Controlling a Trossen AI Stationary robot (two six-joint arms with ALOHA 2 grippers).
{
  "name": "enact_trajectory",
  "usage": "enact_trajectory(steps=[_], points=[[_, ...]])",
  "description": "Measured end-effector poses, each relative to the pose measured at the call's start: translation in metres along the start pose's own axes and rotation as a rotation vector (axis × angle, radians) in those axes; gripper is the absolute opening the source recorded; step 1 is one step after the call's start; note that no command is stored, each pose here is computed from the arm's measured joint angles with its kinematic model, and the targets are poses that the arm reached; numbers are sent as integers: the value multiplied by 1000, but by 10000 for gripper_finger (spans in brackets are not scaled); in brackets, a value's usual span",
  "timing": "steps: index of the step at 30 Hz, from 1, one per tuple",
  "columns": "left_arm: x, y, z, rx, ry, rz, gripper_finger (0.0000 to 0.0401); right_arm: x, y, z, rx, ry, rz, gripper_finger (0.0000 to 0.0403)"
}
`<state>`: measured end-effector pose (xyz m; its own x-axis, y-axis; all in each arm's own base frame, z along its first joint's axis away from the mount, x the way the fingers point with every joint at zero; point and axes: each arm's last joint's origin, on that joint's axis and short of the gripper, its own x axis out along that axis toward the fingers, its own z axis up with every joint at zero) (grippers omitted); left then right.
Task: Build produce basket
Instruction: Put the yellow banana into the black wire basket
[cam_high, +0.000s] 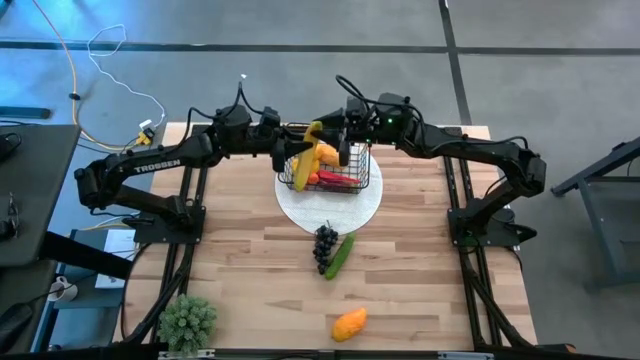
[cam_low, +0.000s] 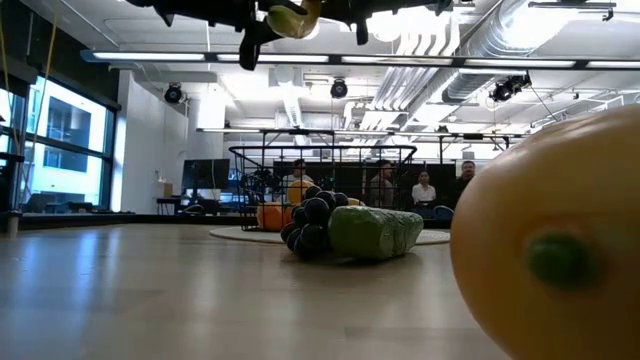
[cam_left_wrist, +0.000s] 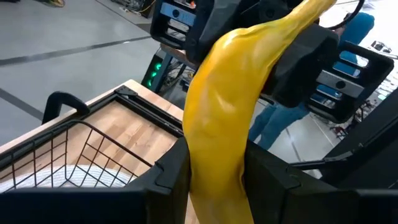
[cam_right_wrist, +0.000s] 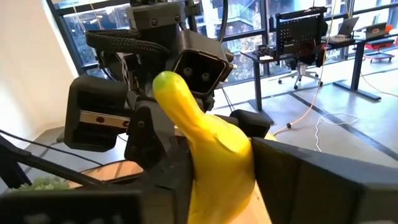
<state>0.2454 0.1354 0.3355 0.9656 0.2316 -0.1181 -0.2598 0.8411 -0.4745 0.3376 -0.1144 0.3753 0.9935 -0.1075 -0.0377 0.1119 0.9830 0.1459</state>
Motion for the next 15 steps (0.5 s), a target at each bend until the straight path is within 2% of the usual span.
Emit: enact_trajectory(steps=[5, 15], points=[[0, 0, 0, -3, -1, 2, 108, 0, 0, 0, 27, 0, -5, 81], [0, 1, -1, -4, 5, 3, 131, 0, -1, -2, 56, 22, -30, 80]])
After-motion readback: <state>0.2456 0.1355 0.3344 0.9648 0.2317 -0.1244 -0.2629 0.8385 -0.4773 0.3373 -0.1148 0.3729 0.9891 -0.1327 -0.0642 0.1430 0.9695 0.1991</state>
